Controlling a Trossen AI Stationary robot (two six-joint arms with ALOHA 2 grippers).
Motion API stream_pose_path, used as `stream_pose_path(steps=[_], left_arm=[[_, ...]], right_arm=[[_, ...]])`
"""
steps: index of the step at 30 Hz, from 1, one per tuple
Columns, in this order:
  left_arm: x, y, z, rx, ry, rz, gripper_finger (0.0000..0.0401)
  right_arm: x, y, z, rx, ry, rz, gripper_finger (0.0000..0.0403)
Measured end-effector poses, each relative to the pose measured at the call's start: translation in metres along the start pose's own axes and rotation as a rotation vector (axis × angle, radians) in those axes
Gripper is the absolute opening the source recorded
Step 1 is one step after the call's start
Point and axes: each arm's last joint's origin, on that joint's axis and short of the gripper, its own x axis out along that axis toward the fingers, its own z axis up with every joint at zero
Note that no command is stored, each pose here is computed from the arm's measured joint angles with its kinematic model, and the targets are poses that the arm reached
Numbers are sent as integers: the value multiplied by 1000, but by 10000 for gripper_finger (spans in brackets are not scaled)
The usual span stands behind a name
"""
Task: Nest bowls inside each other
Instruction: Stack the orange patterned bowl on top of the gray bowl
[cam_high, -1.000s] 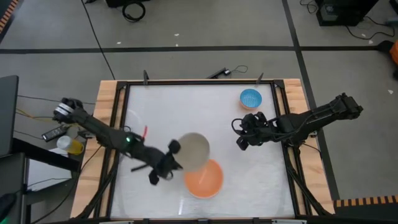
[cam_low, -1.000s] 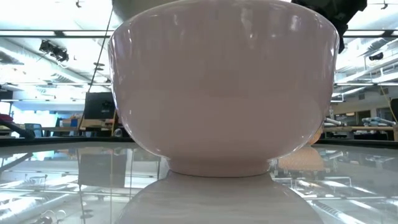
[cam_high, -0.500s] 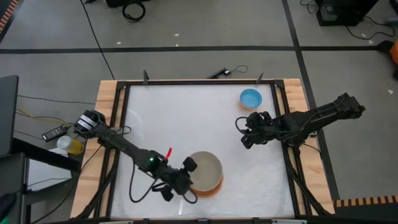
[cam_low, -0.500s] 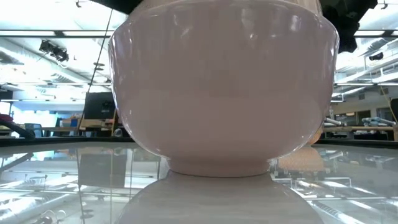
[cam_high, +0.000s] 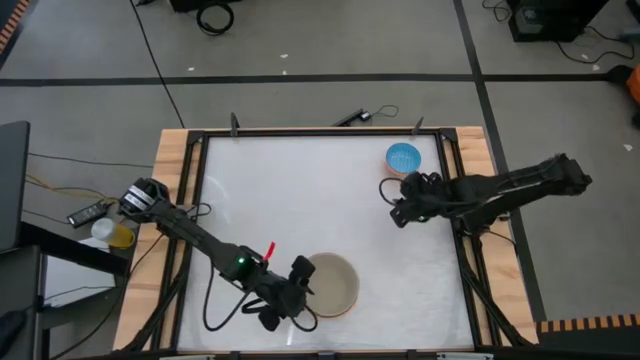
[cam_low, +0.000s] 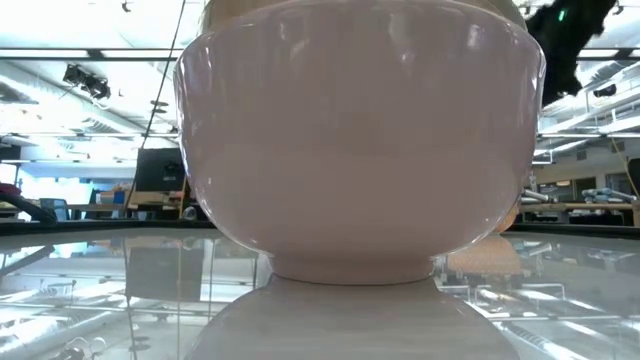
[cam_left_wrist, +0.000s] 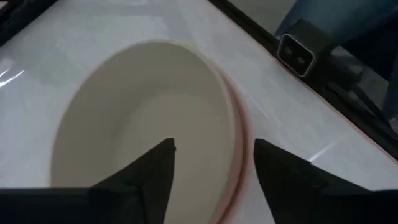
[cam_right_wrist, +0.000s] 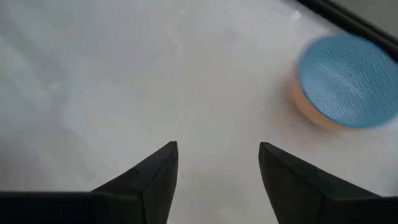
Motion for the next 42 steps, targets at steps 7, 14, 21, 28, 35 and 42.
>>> stream_pose_path(steps=[7, 14, 21, 28, 35, 42], left_arm=[[-26, 17, 6, -97, -57, 78, 240], [-65, 52, -6, -138, -191, 173, 240], [-68, 78, -68, -314, -351, 252, 240], [-82, 78, -113, -445, -512, 382, 239], [-79, 71, -151, -510, -584, 444, 223], [-72, 66, -166, -551, -527, 494, 204]], right_arm=[[33, -32, 7, -52, 51, -179, 231], [66, -58, 34, -93, 56, -224, 231], [105, -61, 45, -109, 140, -181, 231], [135, -70, 43, -110, 230, -258, 204], [153, -73, 38, -117, 320, -223, 76], [129, -31, 36, -192, 254, -53, 25]])
